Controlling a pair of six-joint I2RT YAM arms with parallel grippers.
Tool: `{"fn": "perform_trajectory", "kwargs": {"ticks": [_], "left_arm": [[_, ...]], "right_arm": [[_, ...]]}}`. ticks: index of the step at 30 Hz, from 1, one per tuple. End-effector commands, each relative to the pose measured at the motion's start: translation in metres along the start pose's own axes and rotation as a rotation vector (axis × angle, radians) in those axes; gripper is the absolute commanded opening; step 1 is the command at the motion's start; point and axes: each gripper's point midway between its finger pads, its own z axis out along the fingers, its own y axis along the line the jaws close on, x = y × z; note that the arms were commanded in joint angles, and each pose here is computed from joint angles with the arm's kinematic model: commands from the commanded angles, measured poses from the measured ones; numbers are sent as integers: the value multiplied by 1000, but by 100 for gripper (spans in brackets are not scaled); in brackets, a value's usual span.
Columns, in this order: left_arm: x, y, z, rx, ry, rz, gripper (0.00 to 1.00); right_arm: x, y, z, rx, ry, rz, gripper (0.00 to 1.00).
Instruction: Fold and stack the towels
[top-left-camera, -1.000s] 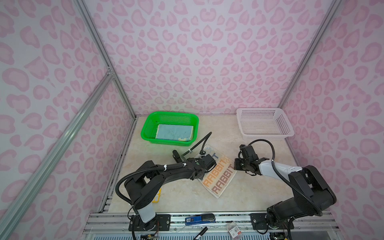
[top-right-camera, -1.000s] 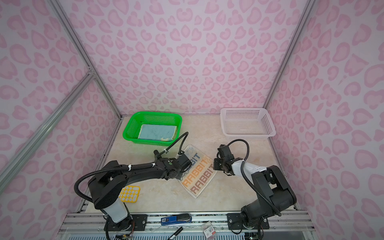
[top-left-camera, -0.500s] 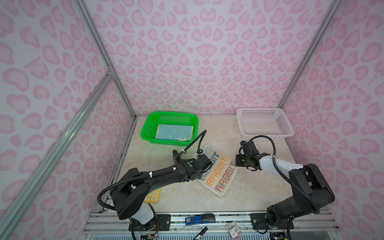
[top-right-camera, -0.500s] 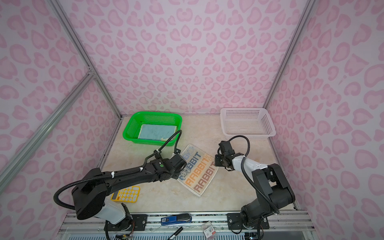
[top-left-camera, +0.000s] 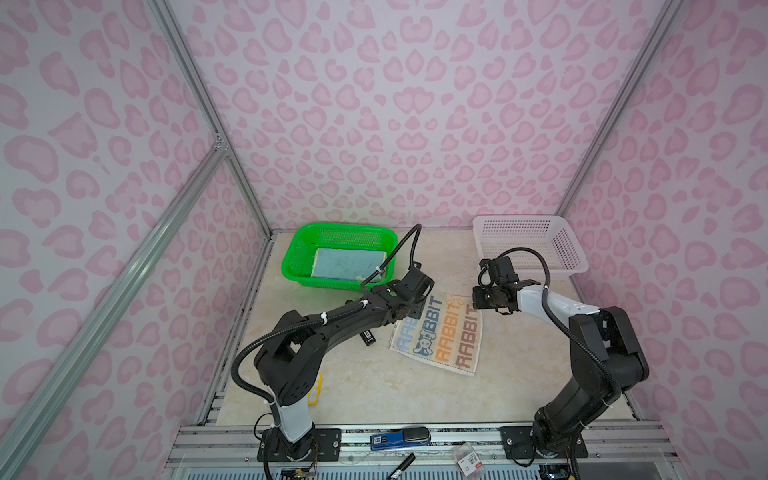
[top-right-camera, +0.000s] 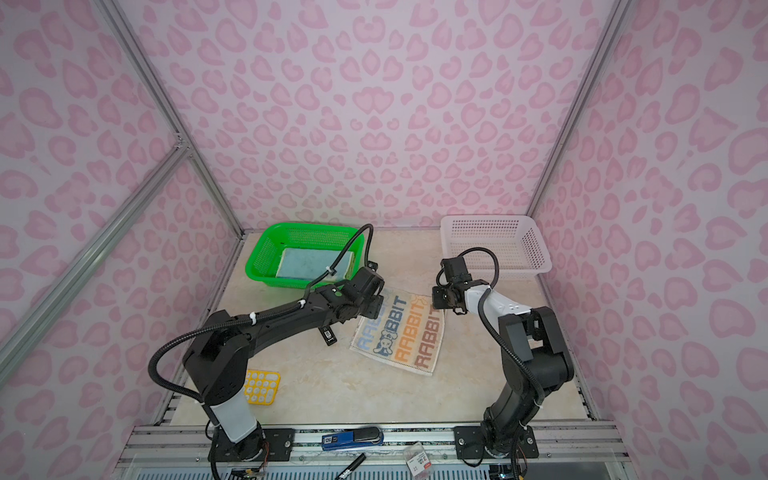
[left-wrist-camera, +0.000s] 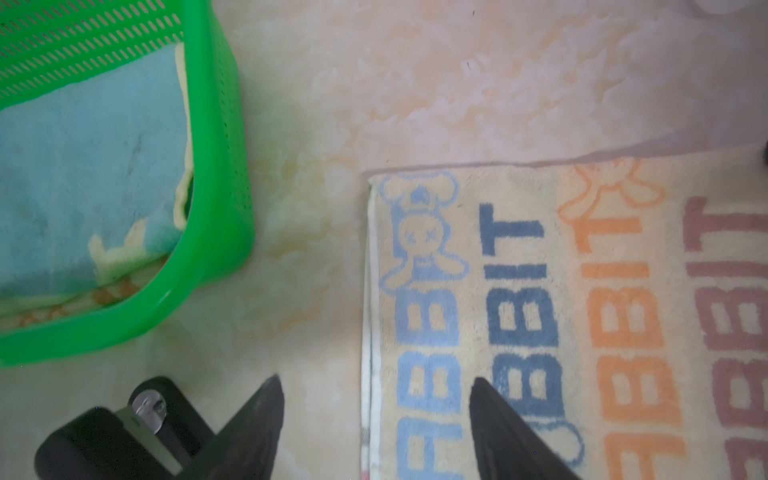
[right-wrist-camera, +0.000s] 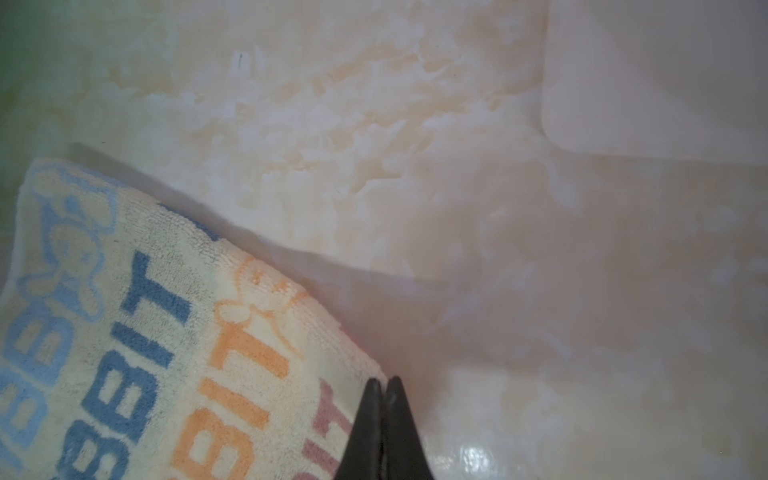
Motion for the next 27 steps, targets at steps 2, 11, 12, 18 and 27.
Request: {"fn": "perform_trajectory", "kwargs": {"ticks": [2,11,12,18,27], "left_arm": [[-29,-7,25,63,3,28,68],[-36,0,79,53,79,-7,55],[-33,0,84,49,92,-5,54],[-21,0,108,18,147,5,50],[-18,4,125,-34,162,10,43]], "right_arm": [[4,6,7,-34,47,-42,0],[7,-1,5,5,48,-24,0],[7,-2,4,11,47,-22,0],[13,-5,3,23,44,6,0],[16,-6,1,25,39,13,0]]}}
